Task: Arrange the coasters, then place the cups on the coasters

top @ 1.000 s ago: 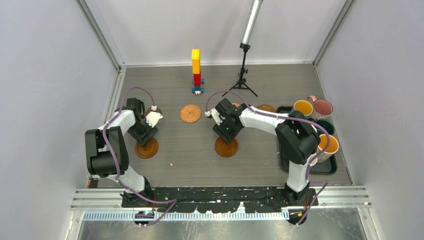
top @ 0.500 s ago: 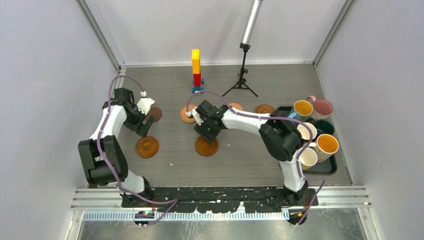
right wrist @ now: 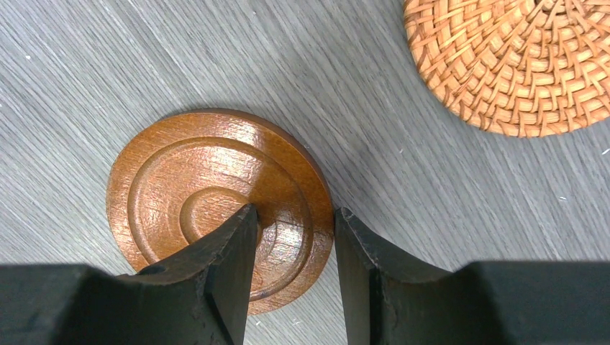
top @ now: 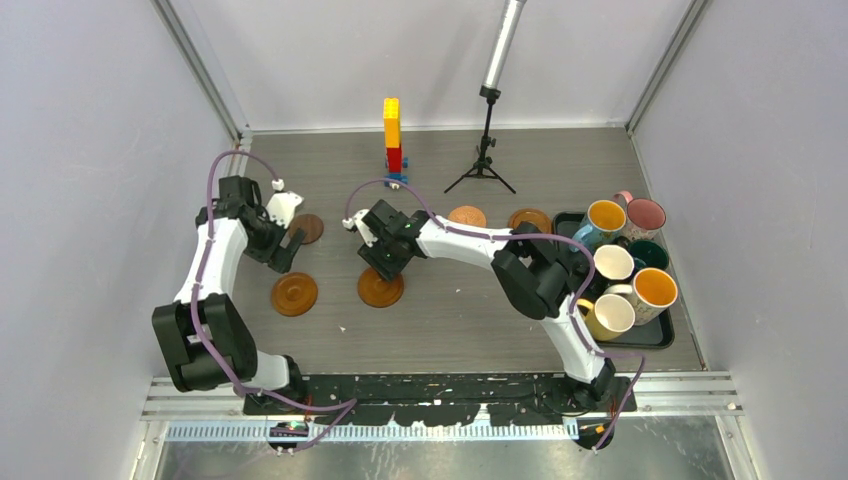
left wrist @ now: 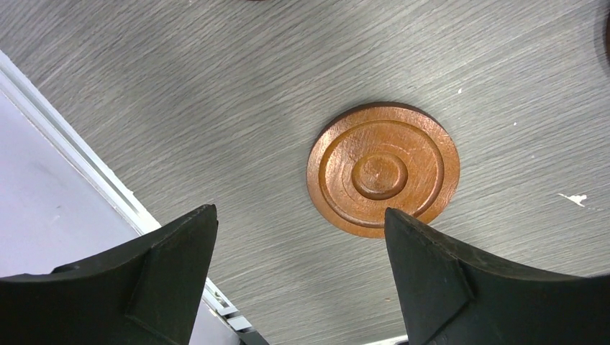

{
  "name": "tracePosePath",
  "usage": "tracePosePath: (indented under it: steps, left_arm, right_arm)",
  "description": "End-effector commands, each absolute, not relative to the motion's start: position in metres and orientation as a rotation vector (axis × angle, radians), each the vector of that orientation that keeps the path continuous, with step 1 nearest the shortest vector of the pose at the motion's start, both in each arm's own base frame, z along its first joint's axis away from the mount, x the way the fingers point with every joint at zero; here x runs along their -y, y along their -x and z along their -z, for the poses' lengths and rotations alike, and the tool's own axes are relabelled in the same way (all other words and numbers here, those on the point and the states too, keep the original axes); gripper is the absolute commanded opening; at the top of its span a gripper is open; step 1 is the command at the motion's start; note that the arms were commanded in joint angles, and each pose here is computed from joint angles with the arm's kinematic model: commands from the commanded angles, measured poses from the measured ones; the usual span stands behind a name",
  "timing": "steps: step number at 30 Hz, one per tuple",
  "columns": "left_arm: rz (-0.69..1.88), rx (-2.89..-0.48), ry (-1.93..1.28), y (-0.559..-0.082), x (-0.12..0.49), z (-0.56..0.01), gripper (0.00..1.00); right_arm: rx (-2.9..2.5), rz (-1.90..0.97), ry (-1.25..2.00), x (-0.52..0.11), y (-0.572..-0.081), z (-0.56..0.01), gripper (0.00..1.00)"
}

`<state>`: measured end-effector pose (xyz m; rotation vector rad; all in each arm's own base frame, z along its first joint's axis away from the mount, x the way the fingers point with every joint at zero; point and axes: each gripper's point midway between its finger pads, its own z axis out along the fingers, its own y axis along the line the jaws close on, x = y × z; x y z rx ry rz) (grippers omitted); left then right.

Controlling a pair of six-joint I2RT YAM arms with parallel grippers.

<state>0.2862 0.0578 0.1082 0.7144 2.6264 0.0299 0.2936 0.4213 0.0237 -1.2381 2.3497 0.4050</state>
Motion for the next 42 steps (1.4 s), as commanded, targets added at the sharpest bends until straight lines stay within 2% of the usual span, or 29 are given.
tracePosePath:
  steps: [1,7,11,21,24,34,42]
  left_arm:
    - [-0.044,-2.607,-0.702,-0.283,-0.060,-0.117,0.88]
    - [-0.023,-2.595,-0.694,-0.290,-0.058,-0.118,0.88]
    - [0.009,-2.585,-0.675,-0.295,-0.054,-0.119,0.88]
    - [0.048,-2.583,-0.654,-0.300,-0.049,-0.121,0.89]
    - [0.051,-2.567,-0.653,-0.303,-0.048,-0.126,0.89]
    - [0.098,-2.531,-0.647,-0.312,-0.029,-0.135,0.95]
    - [0.099,-2.517,-0.706,-0.318,-0.010,-0.137,0.95]
  right_arm:
    - [-2.403,-0.392,1.259,-0.419,-0.283,-0.007,0.47]
    - [-2.421,-0.393,1.290,-0.410,-0.270,-0.008,0.46]
    - [-2.417,-0.364,1.283,-0.404,-0.270,-0.011,0.51]
    - [-2.288,-0.496,1.225,-0.426,-0.282,-0.081,0.62]
    - [-2.290,-0.531,1.195,-0.416,-0.285,-0.103,0.62]
    - [-2.435,-0.378,0.890,-0.270,-0.339,-0.129,0.63]
    - [-2.545,-0.029,0.667,-0.147,-0.392,-0.111,0.54]
